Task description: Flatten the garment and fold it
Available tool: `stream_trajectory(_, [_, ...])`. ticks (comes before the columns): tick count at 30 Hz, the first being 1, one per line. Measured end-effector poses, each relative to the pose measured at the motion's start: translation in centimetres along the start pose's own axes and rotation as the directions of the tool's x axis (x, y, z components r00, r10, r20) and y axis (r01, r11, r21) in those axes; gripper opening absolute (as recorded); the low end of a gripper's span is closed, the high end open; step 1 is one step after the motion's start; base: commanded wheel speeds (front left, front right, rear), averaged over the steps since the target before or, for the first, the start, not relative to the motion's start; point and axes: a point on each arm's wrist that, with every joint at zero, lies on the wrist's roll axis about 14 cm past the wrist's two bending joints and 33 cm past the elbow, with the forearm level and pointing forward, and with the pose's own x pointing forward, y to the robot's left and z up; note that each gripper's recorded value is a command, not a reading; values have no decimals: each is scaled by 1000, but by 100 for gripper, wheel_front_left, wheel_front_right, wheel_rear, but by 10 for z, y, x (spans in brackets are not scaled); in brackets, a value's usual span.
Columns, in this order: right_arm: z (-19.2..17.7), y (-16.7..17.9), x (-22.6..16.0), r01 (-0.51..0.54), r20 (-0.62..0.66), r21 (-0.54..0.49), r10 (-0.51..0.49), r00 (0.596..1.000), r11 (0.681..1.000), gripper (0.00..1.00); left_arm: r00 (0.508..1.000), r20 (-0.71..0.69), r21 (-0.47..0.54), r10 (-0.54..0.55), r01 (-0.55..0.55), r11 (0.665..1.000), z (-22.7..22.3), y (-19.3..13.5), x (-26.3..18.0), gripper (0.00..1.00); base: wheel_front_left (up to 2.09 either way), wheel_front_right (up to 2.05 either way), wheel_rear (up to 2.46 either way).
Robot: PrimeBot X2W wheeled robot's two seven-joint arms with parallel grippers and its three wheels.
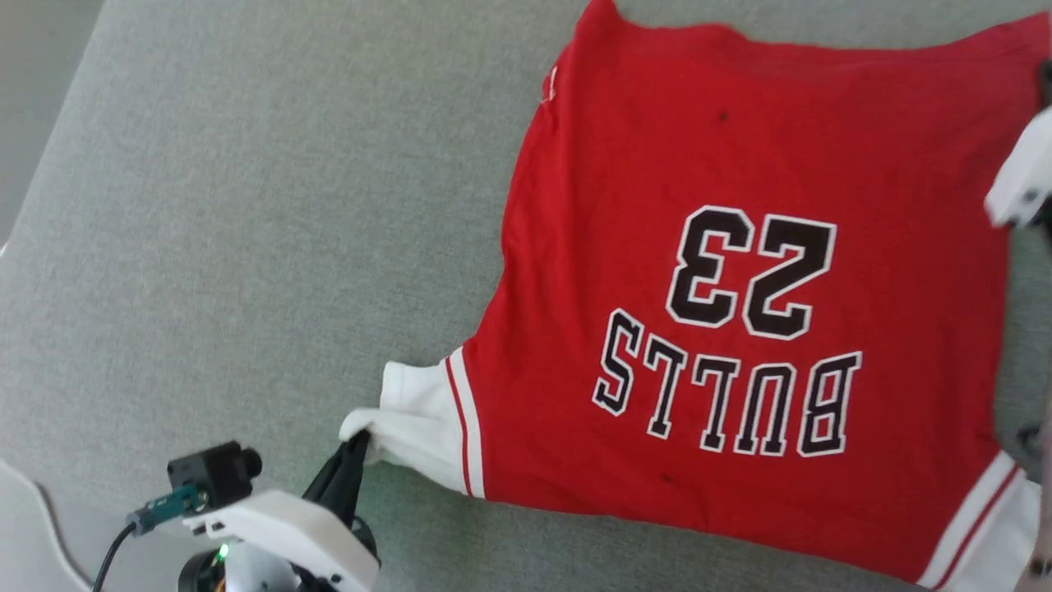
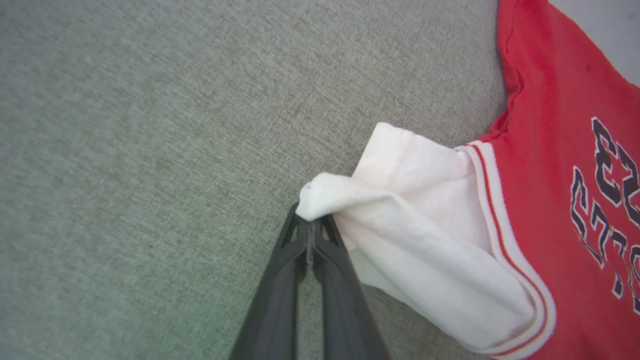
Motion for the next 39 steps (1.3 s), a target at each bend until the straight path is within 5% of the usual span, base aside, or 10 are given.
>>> stream_trajectory(7, [-1, -18, -62, 50, 231, 6, -50, 972, 999, 0, 1000, -6, 12, -16, 16, 1000, 0, 3, -16, 0, 0, 0, 0])
stream_trajectory(13, [-25, -60, -126, 179, 236, 57, -188, 953, 982, 0, 998, 2, 26, -69, 69, 997, 4, -7, -27, 0, 0, 0, 0])
stream_trajectory(21, [-88, -110, -205, 334, -25, 117, -334, 942, 935, 0, 991, 0, 54, -136, 136, 989, 5, -21, -37, 0, 0, 0, 0])
stream_trajectory(29, [-167, -119, -261, 398, -382, 165, -313, 869, 903, 0, 980, -1, 80, -200, 200, 977, 9, -40, -37, 0, 0, 0, 0])
stream_trajectory(33, [-178, -116, -269, 399, -435, 198, -285, 854, 895, 0, 977, 0, 85, -213, 213, 973, 10, -45, -37, 0, 0, 0, 0])
stream_trajectory(34, [-178, -116, -270, 400, -434, 199, -285, 854, 895, 33, 977, -2, 85, -213, 213, 973, 9, -44, -38, 0, 0, 0, 0])
stream_trajectory(35, [-178, -116, -270, 399, -432, 199, -286, 855, 895, 49, 977, -4, 86, -212, 212, 974, 8, -44, -38, 0, 0, 0, 0])
stream_trajectory(36, [-176, -117, -269, 399, -422, 201, -288, 859, 895, 100, 978, -7, 86, -210, 210, 974, 8, -43, -38, 0, 0, 0, 0])
stream_trajectory(39, [-160, -121, -266, 398, -338, 200, -318, 886, 896, 100, 978, -11, 86, -206, 206, 975, 6, -42, -38, 0, 0, 0, 0])
